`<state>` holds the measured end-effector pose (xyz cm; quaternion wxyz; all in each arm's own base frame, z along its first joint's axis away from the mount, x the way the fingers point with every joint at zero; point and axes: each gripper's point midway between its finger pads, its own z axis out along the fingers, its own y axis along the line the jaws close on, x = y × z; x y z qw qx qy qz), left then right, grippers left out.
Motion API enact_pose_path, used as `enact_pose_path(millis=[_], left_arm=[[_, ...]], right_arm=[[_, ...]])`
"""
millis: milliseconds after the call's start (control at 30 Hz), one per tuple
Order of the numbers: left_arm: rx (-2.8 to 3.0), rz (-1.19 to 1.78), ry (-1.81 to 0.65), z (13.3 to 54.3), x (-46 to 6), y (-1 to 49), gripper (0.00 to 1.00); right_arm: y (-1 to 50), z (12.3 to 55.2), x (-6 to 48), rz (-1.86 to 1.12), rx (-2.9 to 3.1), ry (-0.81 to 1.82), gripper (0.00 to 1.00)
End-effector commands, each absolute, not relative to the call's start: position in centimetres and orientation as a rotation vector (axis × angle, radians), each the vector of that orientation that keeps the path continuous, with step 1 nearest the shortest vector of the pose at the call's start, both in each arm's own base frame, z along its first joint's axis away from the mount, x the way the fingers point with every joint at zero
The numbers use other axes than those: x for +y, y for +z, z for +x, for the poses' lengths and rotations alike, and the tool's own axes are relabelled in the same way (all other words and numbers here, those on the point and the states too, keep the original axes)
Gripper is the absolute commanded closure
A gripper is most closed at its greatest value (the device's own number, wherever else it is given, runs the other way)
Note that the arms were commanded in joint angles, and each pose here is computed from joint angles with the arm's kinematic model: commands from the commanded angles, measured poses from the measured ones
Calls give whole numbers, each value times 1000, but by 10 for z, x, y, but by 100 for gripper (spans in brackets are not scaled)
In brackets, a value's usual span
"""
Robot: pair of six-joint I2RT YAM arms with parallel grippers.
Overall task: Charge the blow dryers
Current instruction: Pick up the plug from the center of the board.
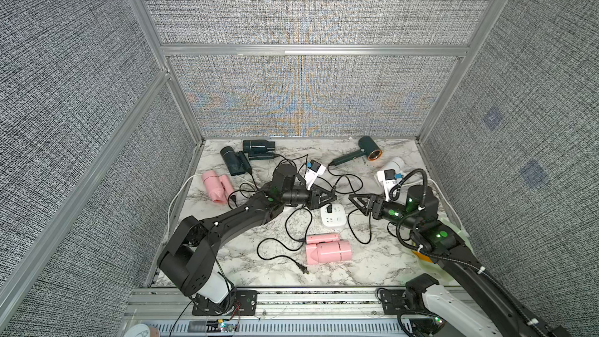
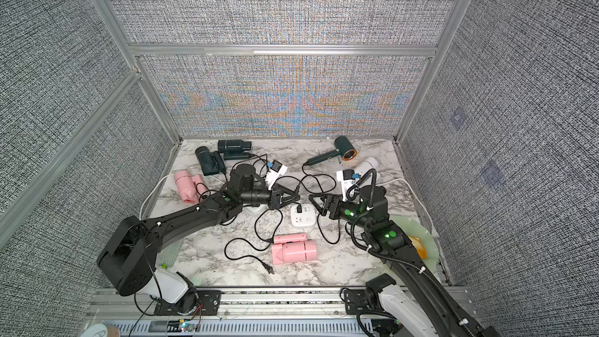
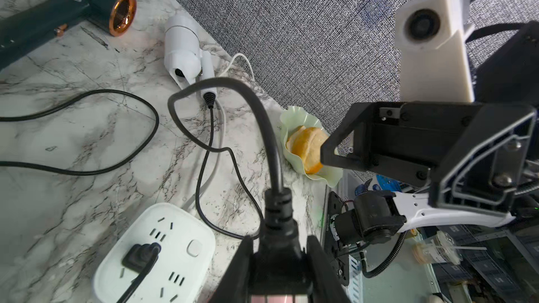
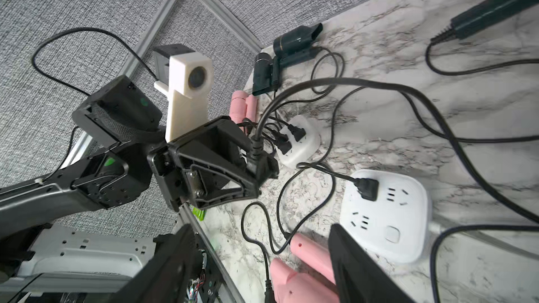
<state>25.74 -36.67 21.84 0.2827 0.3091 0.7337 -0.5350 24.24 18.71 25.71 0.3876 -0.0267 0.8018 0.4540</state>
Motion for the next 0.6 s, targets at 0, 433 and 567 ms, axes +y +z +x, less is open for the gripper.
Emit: enact_pose_path(millis=[0, 433, 567], left_arm=[[1967, 833, -1350, 264, -365, 219, 75], [2106, 816, -949, 281, -375, 188, 76], [2110, 799, -935, 280, -377, 188, 76]], right_arm=[[239, 240, 172, 12, 2136, 1047, 26], [250, 239, 194, 150, 2246, 1287, 41], [251, 244, 197, 185, 2267, 1310, 45]])
